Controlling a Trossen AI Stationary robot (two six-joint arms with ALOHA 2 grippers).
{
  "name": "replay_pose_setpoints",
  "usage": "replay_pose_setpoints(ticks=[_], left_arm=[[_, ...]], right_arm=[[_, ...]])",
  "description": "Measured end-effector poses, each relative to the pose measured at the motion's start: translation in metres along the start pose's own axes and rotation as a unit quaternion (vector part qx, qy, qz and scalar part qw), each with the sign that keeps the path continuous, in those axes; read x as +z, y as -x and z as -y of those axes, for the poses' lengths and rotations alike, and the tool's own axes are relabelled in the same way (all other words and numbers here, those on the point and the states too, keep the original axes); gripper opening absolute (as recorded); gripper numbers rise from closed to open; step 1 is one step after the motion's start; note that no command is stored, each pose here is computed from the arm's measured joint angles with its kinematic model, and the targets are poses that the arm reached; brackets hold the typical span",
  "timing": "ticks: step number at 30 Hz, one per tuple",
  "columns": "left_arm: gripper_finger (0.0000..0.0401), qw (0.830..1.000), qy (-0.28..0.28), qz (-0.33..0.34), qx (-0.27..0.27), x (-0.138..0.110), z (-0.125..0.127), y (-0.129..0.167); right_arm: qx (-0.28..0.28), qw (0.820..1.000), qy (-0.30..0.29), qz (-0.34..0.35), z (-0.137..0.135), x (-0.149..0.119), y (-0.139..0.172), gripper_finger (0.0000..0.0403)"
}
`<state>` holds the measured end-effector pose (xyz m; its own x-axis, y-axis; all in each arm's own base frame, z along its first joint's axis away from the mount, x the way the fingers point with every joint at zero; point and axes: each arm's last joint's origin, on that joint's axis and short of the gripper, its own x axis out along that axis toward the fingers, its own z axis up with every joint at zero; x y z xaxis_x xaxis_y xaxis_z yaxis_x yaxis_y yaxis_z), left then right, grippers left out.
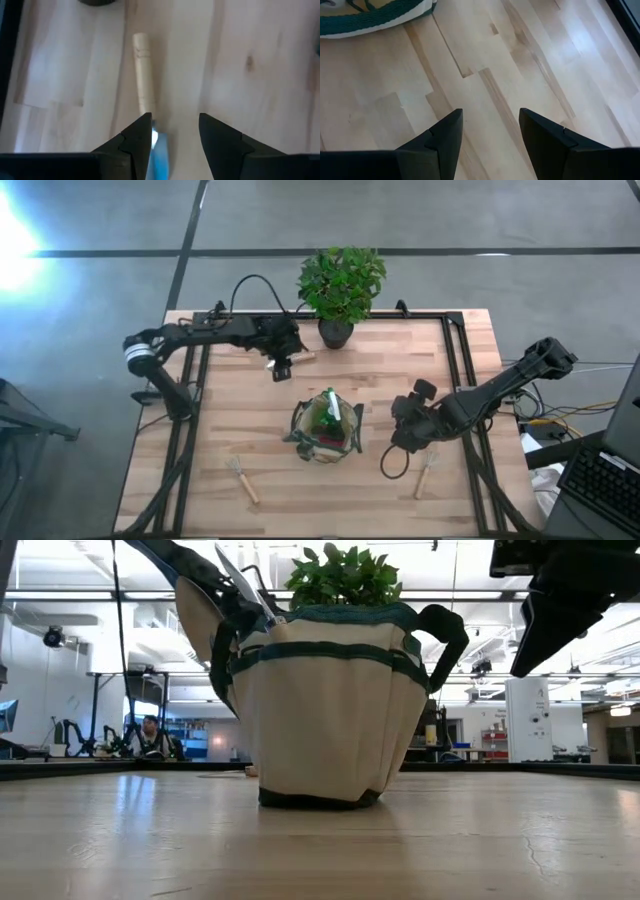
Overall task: Pick & Place Garden tools in Gardening bag
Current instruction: Put the brown trowel into the green gardening bag
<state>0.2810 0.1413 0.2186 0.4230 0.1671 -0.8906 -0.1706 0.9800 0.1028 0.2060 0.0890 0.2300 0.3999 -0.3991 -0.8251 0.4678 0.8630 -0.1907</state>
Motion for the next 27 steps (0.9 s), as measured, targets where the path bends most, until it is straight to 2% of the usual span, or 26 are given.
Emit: replay_pose_setpoints(ticks=[11,27], left_arm=[[0.0165,0.999,0.032,-0.027,-0.01,-0.008,-0.021,-0.024],[0.0165,0.998,0.047,-0.037,-0.032,-0.01,-0.024,-0.06]], right_arm=[[0.005,1.0,-0.022,0.016,0.014,0.006,0.007,0.0187],[-0.001,1.0,-0.02,0.016,0.019,0.01,0.005,0.0187]])
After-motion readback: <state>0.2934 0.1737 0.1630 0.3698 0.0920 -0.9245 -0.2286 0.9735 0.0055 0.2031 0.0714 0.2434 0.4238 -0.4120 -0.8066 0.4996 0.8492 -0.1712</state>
